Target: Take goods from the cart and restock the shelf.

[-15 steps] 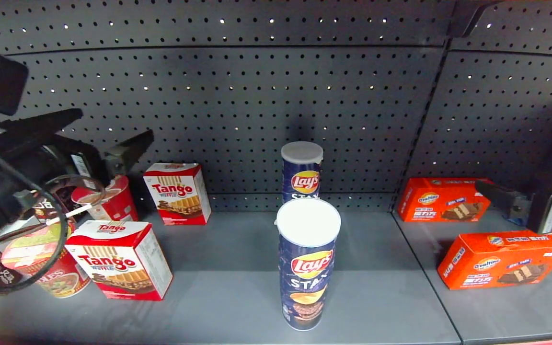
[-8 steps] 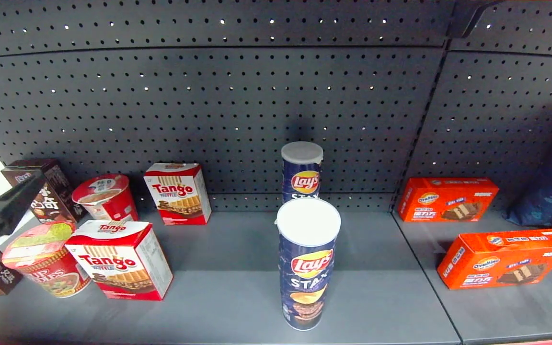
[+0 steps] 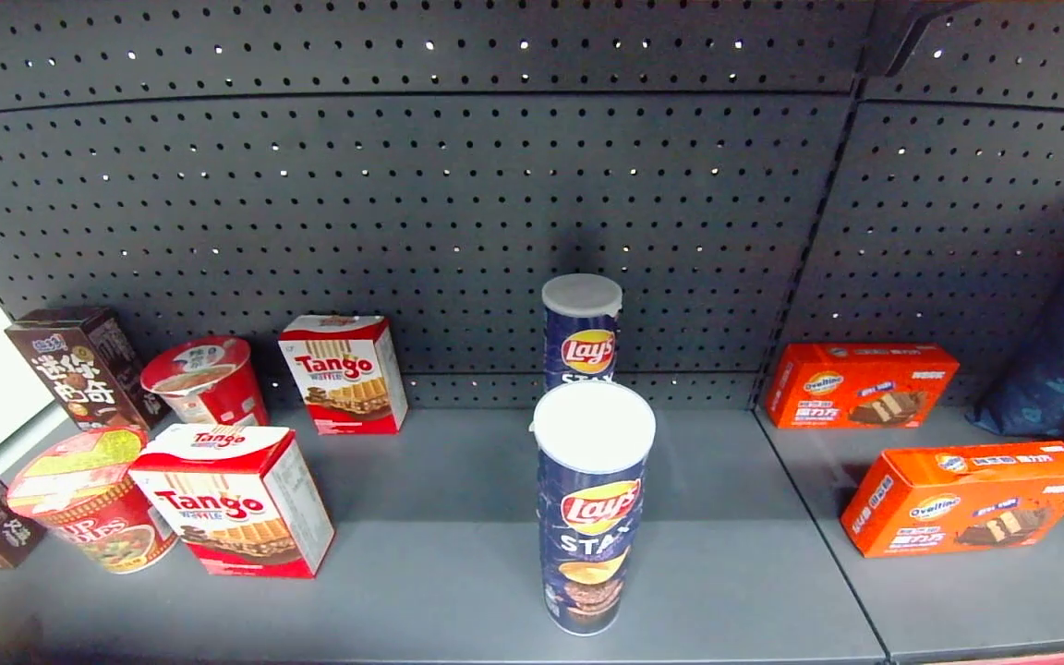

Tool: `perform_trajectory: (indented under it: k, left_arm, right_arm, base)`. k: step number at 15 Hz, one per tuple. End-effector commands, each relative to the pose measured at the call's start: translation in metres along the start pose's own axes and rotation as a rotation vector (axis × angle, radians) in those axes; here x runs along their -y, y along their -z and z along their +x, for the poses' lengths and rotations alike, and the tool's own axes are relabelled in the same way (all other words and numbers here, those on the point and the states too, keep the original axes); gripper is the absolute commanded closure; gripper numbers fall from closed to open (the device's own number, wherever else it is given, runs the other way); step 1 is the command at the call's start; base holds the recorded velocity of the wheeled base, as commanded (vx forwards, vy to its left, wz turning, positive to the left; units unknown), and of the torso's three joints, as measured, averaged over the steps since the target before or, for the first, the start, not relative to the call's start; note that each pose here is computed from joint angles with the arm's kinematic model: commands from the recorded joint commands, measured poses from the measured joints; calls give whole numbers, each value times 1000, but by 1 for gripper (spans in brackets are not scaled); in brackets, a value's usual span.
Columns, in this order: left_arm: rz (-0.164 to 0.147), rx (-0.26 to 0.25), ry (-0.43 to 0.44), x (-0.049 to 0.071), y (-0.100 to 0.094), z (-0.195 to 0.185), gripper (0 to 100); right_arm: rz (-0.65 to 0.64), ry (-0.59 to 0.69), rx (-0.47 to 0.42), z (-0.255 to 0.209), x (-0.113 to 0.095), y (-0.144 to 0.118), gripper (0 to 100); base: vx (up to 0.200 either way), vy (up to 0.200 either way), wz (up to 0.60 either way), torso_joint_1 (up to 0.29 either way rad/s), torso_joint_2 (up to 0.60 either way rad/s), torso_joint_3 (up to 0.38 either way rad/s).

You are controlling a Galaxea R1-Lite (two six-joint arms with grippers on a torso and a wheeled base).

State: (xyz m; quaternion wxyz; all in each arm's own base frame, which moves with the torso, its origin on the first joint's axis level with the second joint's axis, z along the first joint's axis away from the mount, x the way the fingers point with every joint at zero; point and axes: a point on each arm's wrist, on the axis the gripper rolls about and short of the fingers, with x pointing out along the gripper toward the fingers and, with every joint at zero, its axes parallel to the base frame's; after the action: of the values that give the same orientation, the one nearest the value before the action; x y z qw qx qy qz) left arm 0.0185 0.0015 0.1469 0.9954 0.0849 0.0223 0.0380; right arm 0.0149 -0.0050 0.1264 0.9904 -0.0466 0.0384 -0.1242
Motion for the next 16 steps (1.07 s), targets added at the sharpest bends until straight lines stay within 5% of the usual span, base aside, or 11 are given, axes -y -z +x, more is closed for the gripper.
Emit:
perform_trajectory:
  k: [1, 4, 7, 10, 13, 16]
  left_arm:
    - [-32, 18, 17, 6, 38, -41, 0]
    - [-76, -19, 33, 9, 52, -39, 0]
    - [-72, -7, 78, 13, 67, -32, 0]
    - [-59, 27, 249, 13, 68, -34, 0]
    - [-85, 54, 211, 13, 71, -38, 0]
    - [-108, 44, 104, 11, 72, -38, 0]
  right_arm:
    - [4, -107, 68, -28, 0, 27, 0]
    - [-25, -153, 22, -30, -2, 43, 0]
    - [-85, -222, 34, -30, -4, 44, 0]
    - [-76, -238, 88, -29, -5, 43, 0]
    - [39, -28, 52, -28, 0, 44, 0]
    - [74, -11, 46, -28, 1, 44, 0]
  base:
    - [0, 0, 0, 0, 0, 0]
    - [0, 0, 0, 0, 0, 0]
    - [0, 0, 0, 0, 0, 0]
    - [0, 0, 0, 0, 0, 0]
    - [0, 0, 0, 0, 0, 0]
    - [0, 0, 0, 0, 0, 0]
